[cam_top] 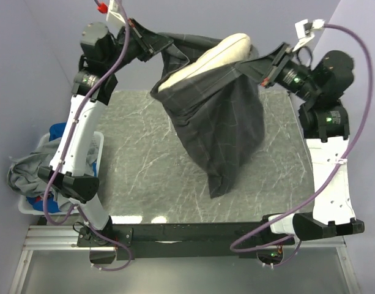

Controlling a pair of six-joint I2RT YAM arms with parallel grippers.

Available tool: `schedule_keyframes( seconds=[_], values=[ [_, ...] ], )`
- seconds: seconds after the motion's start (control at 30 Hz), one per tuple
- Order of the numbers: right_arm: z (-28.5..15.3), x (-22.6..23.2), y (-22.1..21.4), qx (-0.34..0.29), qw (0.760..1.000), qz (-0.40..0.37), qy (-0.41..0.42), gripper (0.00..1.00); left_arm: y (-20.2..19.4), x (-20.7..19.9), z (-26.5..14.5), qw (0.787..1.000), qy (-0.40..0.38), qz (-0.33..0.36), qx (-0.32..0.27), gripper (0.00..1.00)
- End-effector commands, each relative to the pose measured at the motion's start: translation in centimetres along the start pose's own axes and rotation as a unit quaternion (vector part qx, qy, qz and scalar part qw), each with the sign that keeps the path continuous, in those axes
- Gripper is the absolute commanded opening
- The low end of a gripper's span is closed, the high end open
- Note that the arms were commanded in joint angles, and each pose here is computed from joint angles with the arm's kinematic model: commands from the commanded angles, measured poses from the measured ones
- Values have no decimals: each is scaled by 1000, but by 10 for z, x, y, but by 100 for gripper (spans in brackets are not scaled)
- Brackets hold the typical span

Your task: Put the pillow into the pillowcase

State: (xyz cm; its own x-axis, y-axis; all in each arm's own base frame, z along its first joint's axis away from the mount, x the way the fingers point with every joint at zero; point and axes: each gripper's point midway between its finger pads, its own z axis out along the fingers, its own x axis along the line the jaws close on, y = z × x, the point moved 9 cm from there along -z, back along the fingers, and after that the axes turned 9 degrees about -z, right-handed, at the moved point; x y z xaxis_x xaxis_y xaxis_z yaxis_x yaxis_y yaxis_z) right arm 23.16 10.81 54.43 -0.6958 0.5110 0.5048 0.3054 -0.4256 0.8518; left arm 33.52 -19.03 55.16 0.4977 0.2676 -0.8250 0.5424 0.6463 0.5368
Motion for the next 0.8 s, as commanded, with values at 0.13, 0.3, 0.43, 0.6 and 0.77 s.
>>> schedule_keyframes(
  seconds=[0.13, 0.3, 0.43, 0.6, 0.77],
  values=[
    [-12, 40, 85, -107, 990, -79, 57, 0, -34, 41, 22, 997, 76, 21, 17, 1],
    [54, 17, 5, 14, 997, -55, 49, 0, -32, 66, 2, 990, 138, 16, -25, 5],
    [79, -10, -104, 94, 995, -29, 5, 0, -35, 128, -21, 976, 216, -23, -31, 4],
    [78, -36, -233, 184, 982, -23, -43, 14, -26, 199, -56, 953, 294, -26, -64, 29],
    [47, -54, -267, 209, 969, -38, -129, 61, -23, 225, -67, 933, 352, 4, -72, 59]
  ],
)
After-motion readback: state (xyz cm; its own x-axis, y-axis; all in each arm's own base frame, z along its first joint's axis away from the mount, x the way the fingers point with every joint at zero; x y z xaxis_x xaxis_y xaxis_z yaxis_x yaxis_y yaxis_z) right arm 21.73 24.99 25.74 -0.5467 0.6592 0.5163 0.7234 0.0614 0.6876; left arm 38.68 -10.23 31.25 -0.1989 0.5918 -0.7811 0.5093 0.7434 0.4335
